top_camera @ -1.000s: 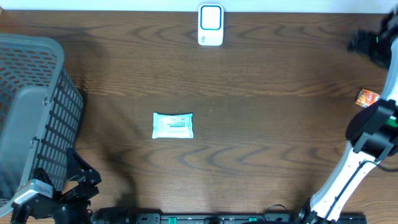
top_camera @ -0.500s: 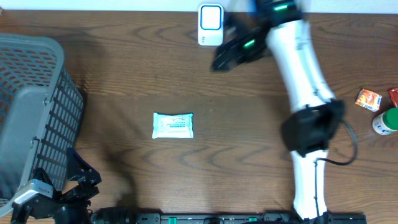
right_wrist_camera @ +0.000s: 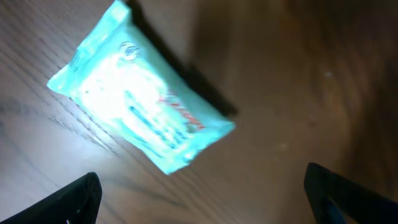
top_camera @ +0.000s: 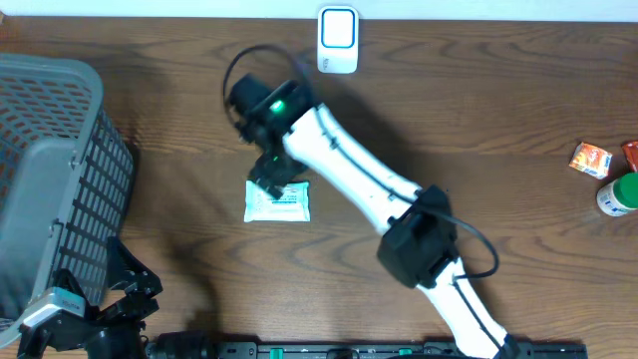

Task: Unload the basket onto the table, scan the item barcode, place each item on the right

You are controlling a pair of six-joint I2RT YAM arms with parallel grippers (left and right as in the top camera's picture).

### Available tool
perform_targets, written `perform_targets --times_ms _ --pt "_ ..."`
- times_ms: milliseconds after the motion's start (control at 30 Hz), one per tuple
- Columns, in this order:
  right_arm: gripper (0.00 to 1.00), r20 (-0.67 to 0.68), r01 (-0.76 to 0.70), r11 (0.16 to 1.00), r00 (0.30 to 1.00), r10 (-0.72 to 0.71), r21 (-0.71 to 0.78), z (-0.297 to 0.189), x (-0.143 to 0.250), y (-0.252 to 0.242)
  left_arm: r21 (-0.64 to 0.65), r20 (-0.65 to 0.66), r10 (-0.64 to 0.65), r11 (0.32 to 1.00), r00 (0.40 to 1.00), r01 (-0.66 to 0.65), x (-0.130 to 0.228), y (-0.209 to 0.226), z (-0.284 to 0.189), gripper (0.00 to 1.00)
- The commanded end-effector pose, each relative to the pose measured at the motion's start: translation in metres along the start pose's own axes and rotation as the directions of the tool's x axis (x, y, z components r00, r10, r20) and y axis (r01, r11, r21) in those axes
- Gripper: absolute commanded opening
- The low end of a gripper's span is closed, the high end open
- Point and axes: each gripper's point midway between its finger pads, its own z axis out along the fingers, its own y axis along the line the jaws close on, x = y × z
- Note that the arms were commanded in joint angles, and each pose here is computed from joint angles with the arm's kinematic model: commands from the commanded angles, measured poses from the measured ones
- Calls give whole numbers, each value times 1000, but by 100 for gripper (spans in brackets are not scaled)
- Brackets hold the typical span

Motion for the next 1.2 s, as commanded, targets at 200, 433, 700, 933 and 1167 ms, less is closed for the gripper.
perform_targets --times_ms 200,433,700,933,1167 --pt "99 -34 25 966 999 -17 257 48 20 43 13 5 -12 1000 1000 12 -1 -2 -1 84" --pt "99 66 54 961 995 -75 270 50 1 72 13 5 -12 1000 1000 12 -1 -2 -1 84" --pt "99 84 39 969 995 -61 244 75 -9 76 13 5 -12 1000 1000 12 -1 -2 -1 84" --pt "76 4 70 963 997 -73 259 112 2 76 13 5 -12 1000 1000 12 -1 -2 -1 84" --pt "17 -84 94 957 994 -73 273 141 19 71 13 5 -12 1000 1000 12 -1 -2 -1 84"
